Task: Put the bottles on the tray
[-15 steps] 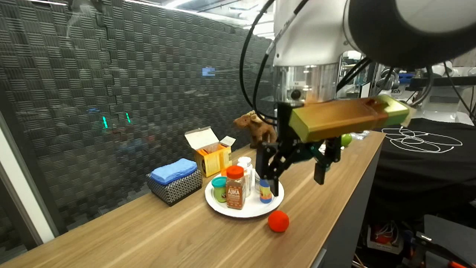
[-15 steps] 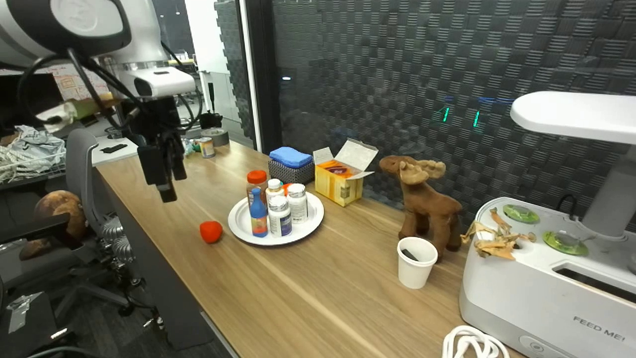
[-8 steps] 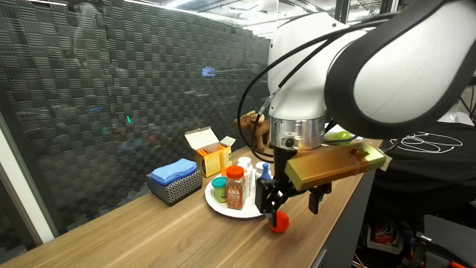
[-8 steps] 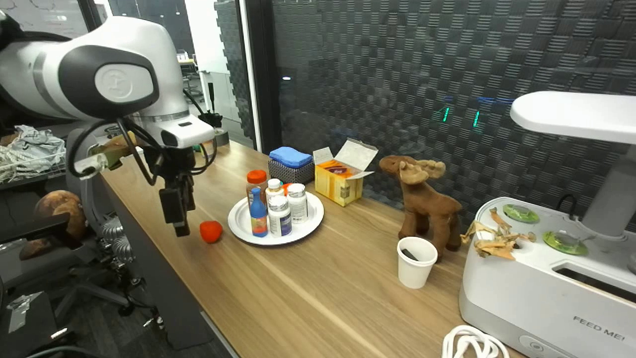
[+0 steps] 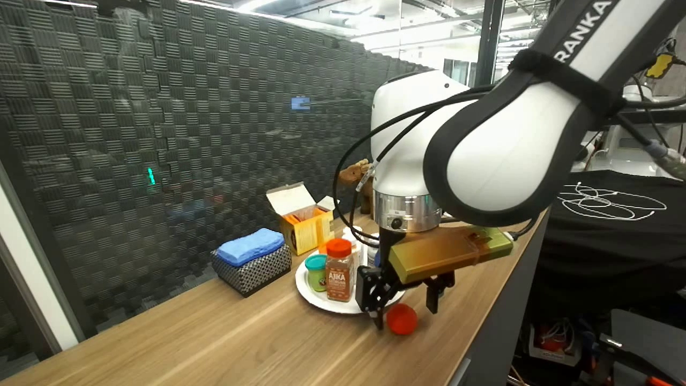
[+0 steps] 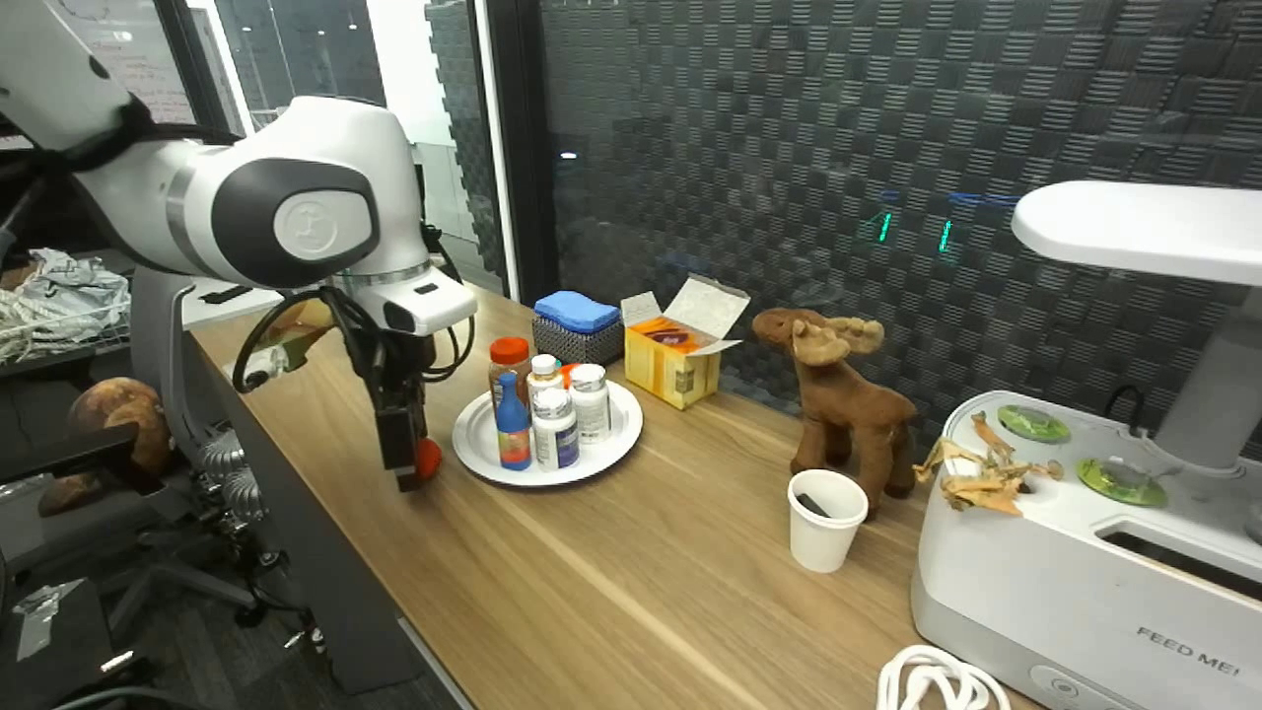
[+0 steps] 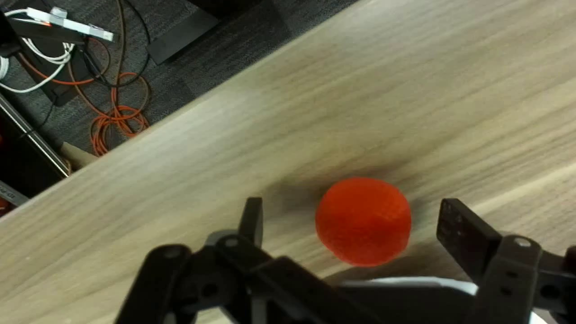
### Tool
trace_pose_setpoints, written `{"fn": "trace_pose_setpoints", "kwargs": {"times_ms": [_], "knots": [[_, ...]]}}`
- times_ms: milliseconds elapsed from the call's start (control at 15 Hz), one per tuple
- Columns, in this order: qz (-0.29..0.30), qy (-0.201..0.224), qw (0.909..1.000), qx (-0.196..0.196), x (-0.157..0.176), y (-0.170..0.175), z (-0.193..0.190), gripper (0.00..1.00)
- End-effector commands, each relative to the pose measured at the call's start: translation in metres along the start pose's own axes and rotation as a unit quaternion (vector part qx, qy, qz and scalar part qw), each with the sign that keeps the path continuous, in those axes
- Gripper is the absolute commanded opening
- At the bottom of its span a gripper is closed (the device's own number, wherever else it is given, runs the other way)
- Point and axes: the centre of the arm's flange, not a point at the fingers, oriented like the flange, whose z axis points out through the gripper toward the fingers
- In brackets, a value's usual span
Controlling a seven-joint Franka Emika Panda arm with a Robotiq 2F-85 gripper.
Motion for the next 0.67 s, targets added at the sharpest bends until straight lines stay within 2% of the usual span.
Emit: {"fn": "trace_pose_setpoints", "kwargs": {"times_ms": [0,333,400,467,600], "knots": [[0.003,0.018,0.9995,0.024,0.014,-0.011,-0.012,0.74],[0.003,0.018,0.9995,0.026,-0.006,-0.005,-0.023,0.35],[0.004,0.017,0.9996,0.022,-0.010,-0.001,-0.024,0.42],[0.005,0.019,0.9996,0.022,-0.012,0.000,-0.026,0.65],[0.006,0.014,0.9997,0.019,-0.015,0.004,-0.024,0.78]]}}
